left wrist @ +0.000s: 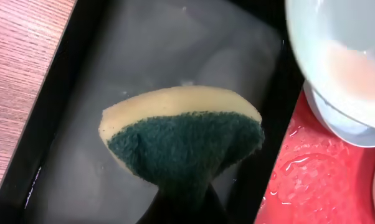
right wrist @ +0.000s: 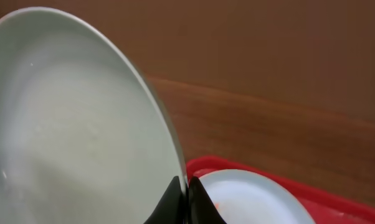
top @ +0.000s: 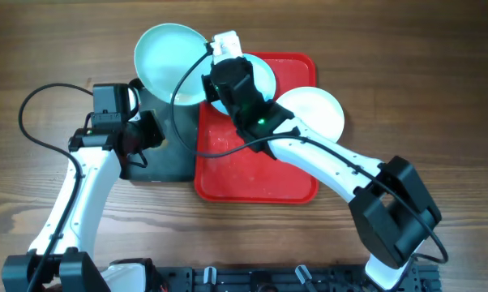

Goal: Clean dirty plates on tray and stack at the side

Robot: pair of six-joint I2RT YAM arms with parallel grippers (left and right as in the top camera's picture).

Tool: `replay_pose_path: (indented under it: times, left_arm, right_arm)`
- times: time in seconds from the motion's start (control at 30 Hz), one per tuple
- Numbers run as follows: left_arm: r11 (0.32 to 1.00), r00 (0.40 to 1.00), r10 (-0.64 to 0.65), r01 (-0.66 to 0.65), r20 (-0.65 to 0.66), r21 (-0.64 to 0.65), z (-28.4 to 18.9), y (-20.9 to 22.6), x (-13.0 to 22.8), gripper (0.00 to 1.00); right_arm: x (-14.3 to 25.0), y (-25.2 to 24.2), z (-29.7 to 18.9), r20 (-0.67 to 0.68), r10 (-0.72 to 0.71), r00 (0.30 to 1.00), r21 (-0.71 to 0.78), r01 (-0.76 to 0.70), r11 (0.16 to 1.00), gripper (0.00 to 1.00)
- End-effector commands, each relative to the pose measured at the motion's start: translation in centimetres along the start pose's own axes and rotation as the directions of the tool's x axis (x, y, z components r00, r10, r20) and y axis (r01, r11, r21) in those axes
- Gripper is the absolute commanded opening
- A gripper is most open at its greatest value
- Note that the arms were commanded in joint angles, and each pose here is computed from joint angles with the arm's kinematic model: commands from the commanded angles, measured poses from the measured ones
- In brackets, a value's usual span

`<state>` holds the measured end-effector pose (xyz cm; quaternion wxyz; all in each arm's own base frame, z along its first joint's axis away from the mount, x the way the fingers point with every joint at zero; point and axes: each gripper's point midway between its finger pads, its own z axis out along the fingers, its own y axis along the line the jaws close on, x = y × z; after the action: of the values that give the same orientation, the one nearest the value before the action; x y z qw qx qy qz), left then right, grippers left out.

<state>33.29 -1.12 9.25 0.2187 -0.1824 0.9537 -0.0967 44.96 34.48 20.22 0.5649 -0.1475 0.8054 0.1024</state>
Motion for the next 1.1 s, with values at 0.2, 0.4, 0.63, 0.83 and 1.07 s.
replay_pose_path:
  times: [0.2,0.4,0.63,0.83,1.07]
  left_arm:
    - [0.999,0.999,0.014,-0.013,-0.052,0.032,0.2,-0.3,1.2,0.04]
    - [1.000,0.998,0.012,-0.010,-0.068,0.027,0.2,-0.2,1.6,0.04]
    - [1.000,0.998,0.012,-0.010,-0.066,0.027,0.2,-0.2,1.6,0.04]
    - [0.999,0.999,0.015,-0.013,-0.042,0.037,0.3,-0.4,1.0,0.04]
    - [0.999,0.999,0.015,-0.014,-0.043,0.036,0.3,-0.4,1.0,0.04]
  right_arm:
    - [-6.0,3.3,-1.4,0.235,-0.471,0.850,0.119,0.456,0.882,0.05]
    - [-6.8,5.7,-1.8,0.316,-0.589,0.744,0.068,0.602,0.796,0.05]
    - [-8.5,6.4,-2.5,0.378,-0.686,0.622,0.136,0.696,0.705,0.04]
    - [-8.5,6.4,-2.5,0.380,-0.683,0.624,0.133,0.694,0.708,0.05]
    - [-8.1,7.5,-2.6,0.413,-0.678,0.609,0.081,0.716,0.693,0.05]
